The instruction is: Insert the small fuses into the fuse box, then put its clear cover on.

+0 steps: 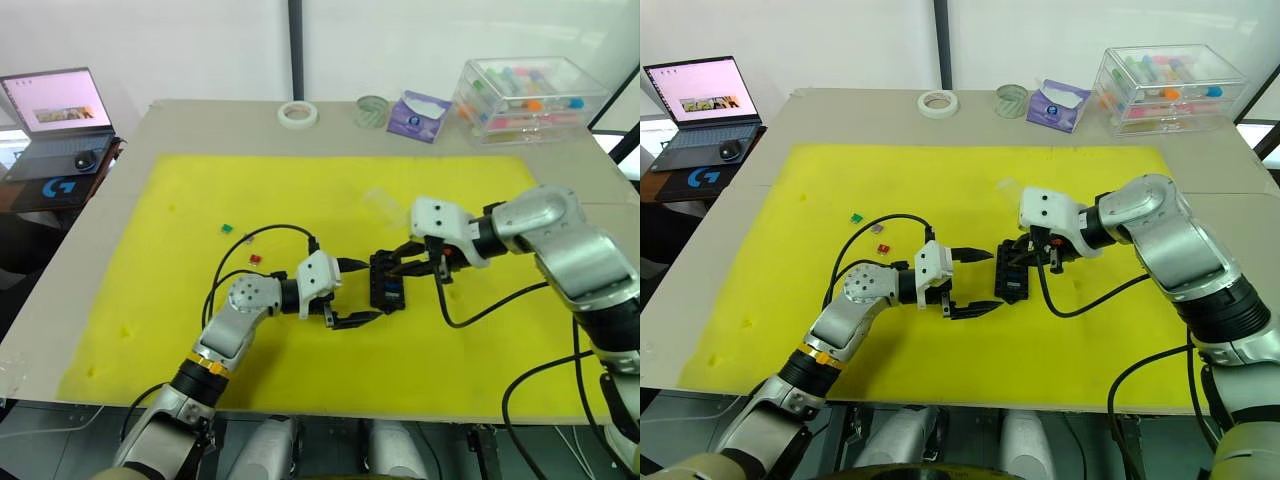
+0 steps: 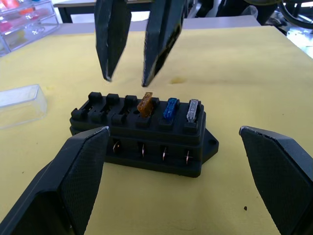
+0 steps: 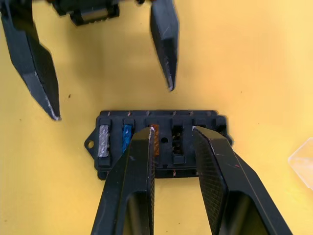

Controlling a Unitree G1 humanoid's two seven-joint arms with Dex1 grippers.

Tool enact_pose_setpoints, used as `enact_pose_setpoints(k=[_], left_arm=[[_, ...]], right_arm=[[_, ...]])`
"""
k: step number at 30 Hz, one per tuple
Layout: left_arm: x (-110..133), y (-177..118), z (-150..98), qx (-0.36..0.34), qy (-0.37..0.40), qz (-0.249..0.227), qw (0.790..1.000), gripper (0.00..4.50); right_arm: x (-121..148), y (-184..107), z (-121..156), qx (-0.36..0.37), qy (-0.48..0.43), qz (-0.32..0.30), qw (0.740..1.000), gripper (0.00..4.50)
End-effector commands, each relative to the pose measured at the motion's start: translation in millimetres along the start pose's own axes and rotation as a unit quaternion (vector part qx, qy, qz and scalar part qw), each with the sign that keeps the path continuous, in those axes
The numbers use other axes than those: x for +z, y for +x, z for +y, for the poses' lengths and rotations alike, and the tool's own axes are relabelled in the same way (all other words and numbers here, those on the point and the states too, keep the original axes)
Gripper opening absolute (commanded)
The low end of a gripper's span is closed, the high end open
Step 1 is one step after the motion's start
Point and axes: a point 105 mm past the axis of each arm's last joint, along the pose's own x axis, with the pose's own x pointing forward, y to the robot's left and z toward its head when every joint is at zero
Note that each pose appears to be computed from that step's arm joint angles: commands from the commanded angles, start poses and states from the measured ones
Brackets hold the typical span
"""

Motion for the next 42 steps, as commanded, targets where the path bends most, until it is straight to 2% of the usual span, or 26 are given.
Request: enact_pose_setpoints(k=[1,3,6,8,23,42], left_arm=[[11,0,5,0.009,0.017,-0.018,1.0,4.5],[11,0,7,0.01,0.017,-0.017,1.0,4.5],[11,1,8,0.009,0.019,-0.017,1.0,4.5],[11,1,7,0.007,0.02,-0.015,1.0,4.5],[9,0,4,0.001,0.027,-0.008,1.0,4.5],[7,-3,5,0.003,0.027,-0.003,1.0,4.5]], right_arm=[[14,-9,-5,-0.02,-0.011,-0.029,0.999,1.32],[14,-8,-4,-0.02,-0.008,-0.032,0.999,1.32],[10,-5,-2,-0.024,-0.003,-0.031,0.999,0.72],[10,-4,0,-0.019,0.001,-0.036,0.999,0.04],[0,3,13,-0.003,0.013,-0.028,1.0,0.01],[-8,10,12,-0.002,0.016,-0.018,1.0,0.01]])
